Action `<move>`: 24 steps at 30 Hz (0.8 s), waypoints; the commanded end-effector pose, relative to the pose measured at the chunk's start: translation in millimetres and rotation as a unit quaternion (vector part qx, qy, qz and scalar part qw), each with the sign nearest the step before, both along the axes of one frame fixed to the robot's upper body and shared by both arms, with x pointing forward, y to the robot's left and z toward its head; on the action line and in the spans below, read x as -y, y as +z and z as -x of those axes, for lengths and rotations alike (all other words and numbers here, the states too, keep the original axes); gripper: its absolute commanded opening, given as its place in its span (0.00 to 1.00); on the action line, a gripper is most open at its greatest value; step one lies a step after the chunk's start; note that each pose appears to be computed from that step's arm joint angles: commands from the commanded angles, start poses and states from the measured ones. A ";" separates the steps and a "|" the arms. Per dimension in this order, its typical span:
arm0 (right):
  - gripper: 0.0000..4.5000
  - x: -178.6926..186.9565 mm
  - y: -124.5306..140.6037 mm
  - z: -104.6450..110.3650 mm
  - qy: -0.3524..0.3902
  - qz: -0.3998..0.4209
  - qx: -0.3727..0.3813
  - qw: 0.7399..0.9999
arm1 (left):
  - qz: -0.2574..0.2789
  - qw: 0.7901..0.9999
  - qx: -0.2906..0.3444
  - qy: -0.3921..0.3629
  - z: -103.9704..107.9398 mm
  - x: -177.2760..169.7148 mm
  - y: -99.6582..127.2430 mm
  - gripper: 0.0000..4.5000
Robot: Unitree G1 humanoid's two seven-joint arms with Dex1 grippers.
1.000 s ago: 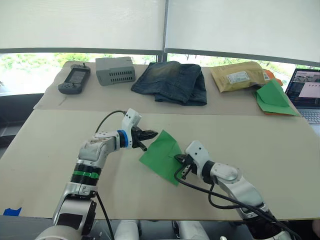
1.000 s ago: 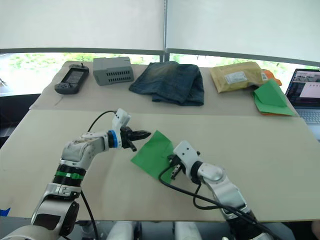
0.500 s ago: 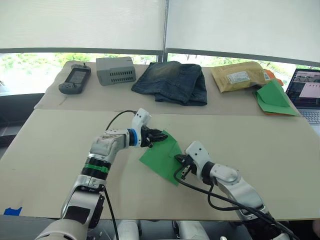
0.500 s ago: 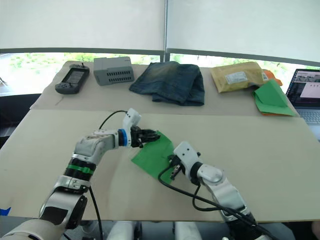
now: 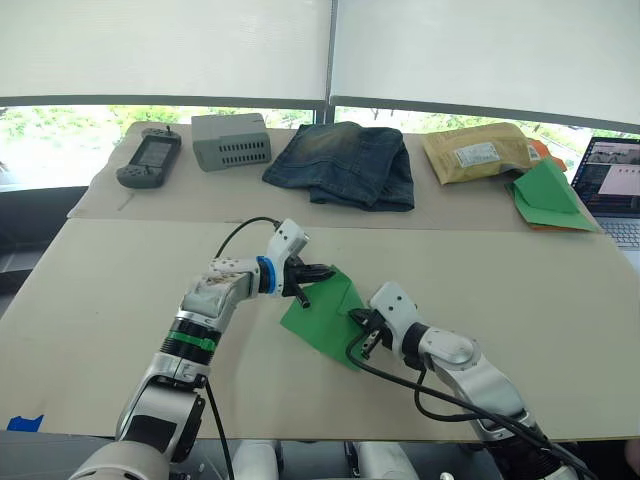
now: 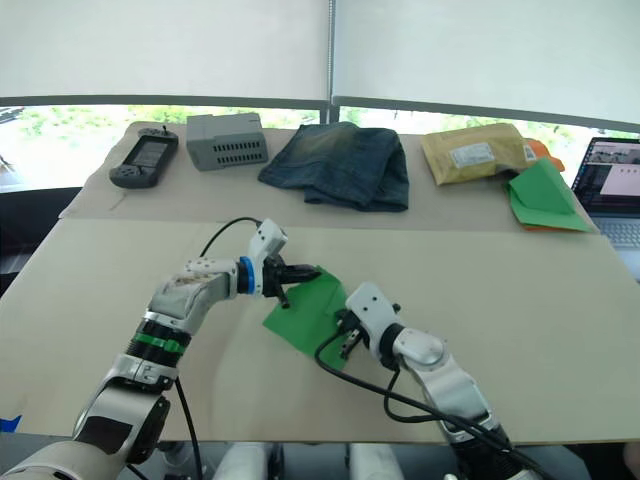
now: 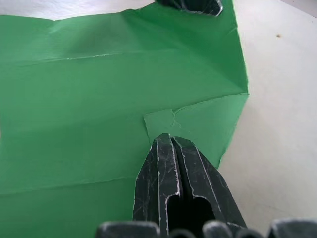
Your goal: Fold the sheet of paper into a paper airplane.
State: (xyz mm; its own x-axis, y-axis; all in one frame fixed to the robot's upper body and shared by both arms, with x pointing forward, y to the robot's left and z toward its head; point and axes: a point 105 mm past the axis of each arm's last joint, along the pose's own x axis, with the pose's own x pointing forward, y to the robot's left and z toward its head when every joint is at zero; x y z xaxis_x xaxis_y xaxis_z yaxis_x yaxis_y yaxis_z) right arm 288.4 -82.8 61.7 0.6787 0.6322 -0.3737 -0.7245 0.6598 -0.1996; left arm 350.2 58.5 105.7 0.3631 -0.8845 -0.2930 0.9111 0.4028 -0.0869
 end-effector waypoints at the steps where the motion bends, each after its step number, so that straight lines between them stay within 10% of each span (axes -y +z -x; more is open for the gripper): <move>1: 0.00 7.4 -24.0 3.7 -0.017 0.022 -0.046 0.999 | -0.019 0.996 0.074 -0.050 10.7 11.8 8.2 0.01; 12: 0.00 8.5 -20.0 3.5 -0.027 0.017 -0.043 0.999 | -0.134 0.952 0.246 -0.123 22.6 15.1 -13.8 0.01; 24: 0.00 10.7 13.6 -3.4 -0.029 0.007 0.001 1.000 | -0.219 0.924 0.279 -0.141 18.9 4.7 -42.9 0.01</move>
